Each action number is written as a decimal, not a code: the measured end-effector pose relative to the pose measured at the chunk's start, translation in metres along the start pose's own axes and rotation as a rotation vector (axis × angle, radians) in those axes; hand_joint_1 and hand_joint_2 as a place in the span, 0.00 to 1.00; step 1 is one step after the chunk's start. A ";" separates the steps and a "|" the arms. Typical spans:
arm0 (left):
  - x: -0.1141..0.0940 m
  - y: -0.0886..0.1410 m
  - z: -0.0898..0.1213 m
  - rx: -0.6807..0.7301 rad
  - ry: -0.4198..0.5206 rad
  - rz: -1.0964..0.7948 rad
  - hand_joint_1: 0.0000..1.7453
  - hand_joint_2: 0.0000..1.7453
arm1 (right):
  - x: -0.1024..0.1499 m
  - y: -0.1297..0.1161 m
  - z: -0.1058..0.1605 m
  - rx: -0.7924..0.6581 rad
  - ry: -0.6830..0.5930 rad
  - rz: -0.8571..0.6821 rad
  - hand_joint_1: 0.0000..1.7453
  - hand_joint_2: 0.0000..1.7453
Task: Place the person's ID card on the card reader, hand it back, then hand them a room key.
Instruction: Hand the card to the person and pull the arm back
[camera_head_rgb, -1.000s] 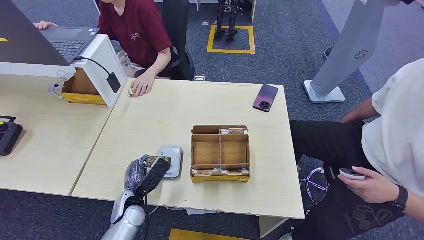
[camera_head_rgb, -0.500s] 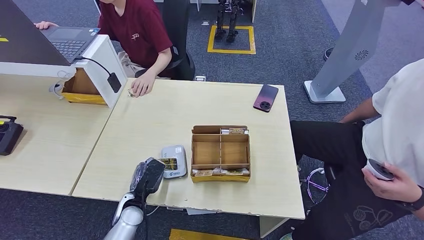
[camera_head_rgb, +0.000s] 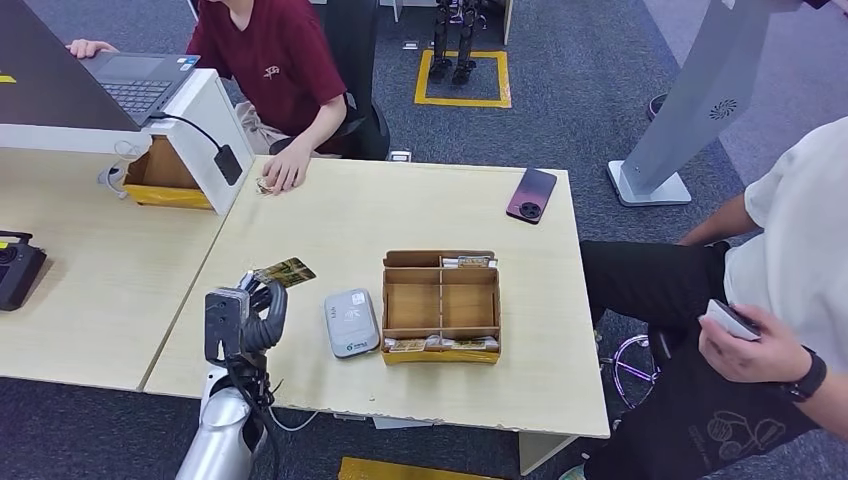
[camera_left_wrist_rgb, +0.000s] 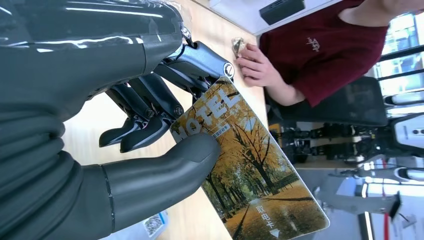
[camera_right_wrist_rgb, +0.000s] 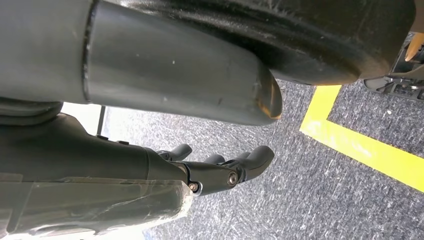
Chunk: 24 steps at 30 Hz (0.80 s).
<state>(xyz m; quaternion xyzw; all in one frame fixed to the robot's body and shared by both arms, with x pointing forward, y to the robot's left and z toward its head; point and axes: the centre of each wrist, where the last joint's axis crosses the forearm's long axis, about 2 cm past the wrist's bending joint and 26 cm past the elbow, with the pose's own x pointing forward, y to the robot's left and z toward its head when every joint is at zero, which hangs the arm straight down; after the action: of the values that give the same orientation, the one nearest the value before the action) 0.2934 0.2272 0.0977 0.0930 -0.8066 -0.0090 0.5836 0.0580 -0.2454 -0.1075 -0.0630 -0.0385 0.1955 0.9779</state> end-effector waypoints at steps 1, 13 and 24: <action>0.001 0.001 -0.001 0.008 -0.011 0.001 1.00 1.00 | 0.000 0.000 0.000 0.000 0.000 0.001 0.00 0.00; 0.021 0.012 -0.071 0.207 -0.222 -0.247 1.00 1.00 | 0.021 -0.004 0.002 0.008 0.003 0.079 0.00 0.00; 0.022 0.036 -0.149 0.304 -0.209 -0.454 1.00 1.00 | 0.034 -0.006 0.004 0.005 0.002 0.130 0.00 0.00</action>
<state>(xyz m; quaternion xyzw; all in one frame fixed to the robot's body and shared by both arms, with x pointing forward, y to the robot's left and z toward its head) 0.4224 0.2730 0.1703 0.3562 -0.8130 -0.0279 0.4599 0.0912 -0.2377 -0.1011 -0.0632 -0.0331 0.2586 0.9633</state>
